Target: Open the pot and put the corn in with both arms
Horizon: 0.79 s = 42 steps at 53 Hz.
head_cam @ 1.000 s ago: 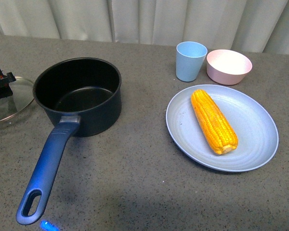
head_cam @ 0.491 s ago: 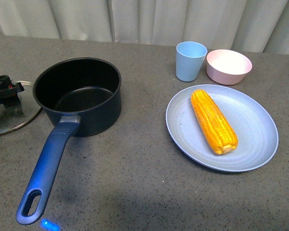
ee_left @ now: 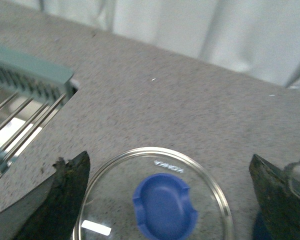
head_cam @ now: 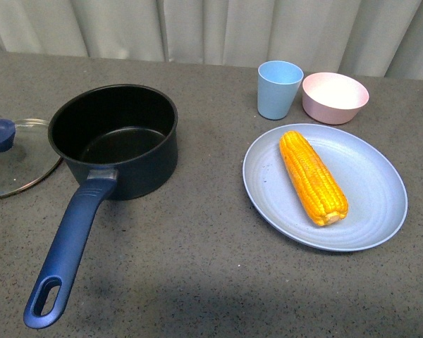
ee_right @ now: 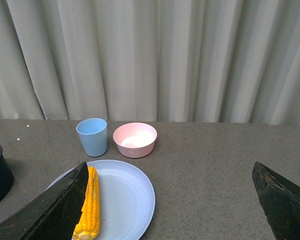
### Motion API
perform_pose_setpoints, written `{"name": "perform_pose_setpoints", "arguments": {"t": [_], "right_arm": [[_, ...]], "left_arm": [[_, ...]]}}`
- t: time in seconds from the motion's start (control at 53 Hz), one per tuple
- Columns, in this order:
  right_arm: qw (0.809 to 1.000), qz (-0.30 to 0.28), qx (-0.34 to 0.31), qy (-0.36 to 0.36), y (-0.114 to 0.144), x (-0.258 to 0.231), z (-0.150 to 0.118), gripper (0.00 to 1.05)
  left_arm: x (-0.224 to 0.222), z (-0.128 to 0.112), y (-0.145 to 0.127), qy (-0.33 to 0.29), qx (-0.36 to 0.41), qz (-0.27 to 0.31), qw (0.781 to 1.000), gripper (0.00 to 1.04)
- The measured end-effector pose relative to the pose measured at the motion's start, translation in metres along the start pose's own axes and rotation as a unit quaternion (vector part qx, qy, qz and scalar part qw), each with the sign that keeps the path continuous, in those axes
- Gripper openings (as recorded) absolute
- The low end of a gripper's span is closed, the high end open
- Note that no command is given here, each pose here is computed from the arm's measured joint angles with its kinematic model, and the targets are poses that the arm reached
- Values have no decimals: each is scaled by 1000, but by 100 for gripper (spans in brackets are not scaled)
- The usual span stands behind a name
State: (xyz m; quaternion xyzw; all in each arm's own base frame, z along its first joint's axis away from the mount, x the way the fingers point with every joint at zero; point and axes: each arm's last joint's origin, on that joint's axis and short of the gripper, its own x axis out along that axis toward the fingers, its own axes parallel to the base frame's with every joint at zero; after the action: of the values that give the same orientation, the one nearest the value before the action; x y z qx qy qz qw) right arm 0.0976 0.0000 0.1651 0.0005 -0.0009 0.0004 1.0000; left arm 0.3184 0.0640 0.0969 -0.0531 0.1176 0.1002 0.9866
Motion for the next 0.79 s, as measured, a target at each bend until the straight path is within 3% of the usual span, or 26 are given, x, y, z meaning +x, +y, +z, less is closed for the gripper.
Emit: {"name": "perform_pose_setpoints", "arguments": {"t": [0.094,0.226,0.302,0.472,0.792], "right_arm": [[1000,0,0,0,0,0,0,96],[1000,1,0,0,0,0,0,96],[1000,-1,0,0,0,0,0,96],[1000,0,0,0,0,0,0,96],[1000,0,0,0,0,0,0,96]], "left_arm": [[-46,11,-9,-81,30,-87,992,72],[-85,23,-19,-117,44,-102,987,51],[-104,20,-21,-112,45,-98,988,33],[-127,17,-25,-107,48,-101,988,6],[-163,22,-35,-107,50,-95,988,4]]}}
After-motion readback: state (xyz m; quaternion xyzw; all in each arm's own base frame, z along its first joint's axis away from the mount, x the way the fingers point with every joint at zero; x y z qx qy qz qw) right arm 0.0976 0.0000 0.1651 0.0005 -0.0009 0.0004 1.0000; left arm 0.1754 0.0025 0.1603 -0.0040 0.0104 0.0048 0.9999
